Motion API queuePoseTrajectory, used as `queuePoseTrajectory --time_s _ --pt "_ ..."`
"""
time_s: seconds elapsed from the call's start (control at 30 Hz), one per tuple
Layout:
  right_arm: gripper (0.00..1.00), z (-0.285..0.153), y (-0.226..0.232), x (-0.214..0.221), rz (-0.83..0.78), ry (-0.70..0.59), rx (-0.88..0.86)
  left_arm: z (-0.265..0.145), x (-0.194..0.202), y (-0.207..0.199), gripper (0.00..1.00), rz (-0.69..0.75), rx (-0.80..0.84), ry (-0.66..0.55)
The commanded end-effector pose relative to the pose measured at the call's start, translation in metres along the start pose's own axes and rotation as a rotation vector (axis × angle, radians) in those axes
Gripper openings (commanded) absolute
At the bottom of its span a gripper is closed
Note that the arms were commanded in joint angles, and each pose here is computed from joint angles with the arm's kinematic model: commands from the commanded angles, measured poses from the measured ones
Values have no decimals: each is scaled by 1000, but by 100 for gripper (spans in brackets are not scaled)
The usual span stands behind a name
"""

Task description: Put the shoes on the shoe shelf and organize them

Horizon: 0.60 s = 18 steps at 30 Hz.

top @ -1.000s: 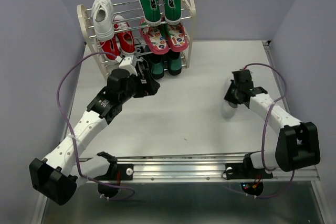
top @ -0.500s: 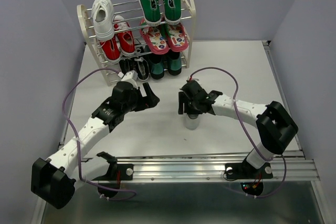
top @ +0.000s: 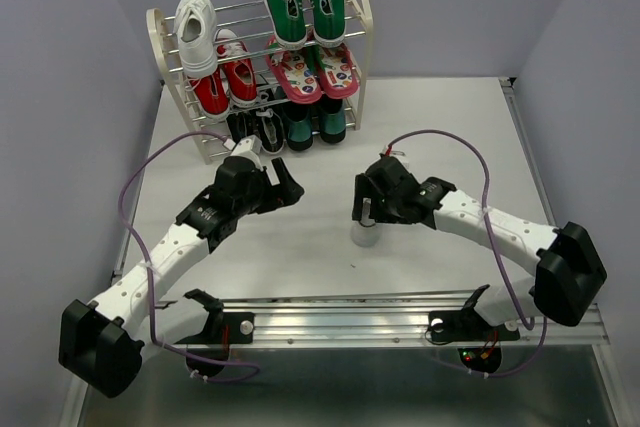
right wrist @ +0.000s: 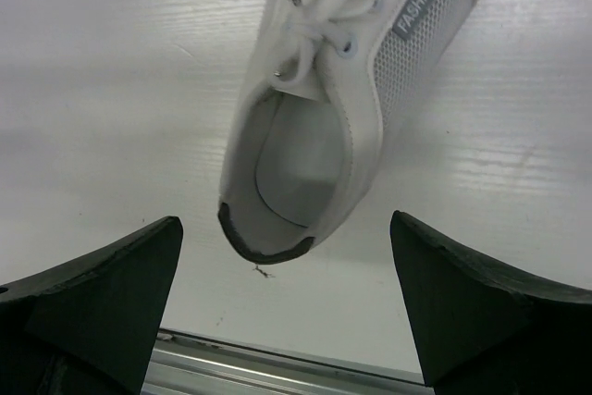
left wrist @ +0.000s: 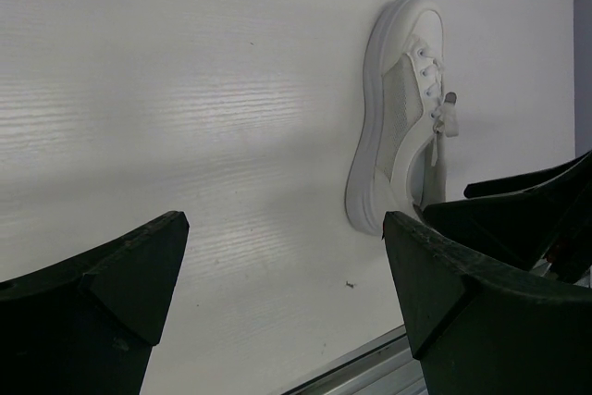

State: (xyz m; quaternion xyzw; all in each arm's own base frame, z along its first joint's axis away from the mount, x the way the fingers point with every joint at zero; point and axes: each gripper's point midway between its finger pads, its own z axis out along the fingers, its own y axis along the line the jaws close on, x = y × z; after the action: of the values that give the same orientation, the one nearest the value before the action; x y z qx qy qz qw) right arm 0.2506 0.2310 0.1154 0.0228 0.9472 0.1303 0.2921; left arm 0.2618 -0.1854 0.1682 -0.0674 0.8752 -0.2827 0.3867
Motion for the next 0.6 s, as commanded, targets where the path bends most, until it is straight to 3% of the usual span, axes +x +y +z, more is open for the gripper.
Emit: queuePoseTrajectory --time_s 0.0,0.37,0.57 --pt "100 7 -11 15 57 13 62 -1 -5 -4 99 27 4 -6" --pt "100 39 4 23 35 25 143 -6 -5 -4 99 50 19 -19" --pt "97 38 -16 22 54 -35 313 -11 -6 -2 99 44 19 -41"
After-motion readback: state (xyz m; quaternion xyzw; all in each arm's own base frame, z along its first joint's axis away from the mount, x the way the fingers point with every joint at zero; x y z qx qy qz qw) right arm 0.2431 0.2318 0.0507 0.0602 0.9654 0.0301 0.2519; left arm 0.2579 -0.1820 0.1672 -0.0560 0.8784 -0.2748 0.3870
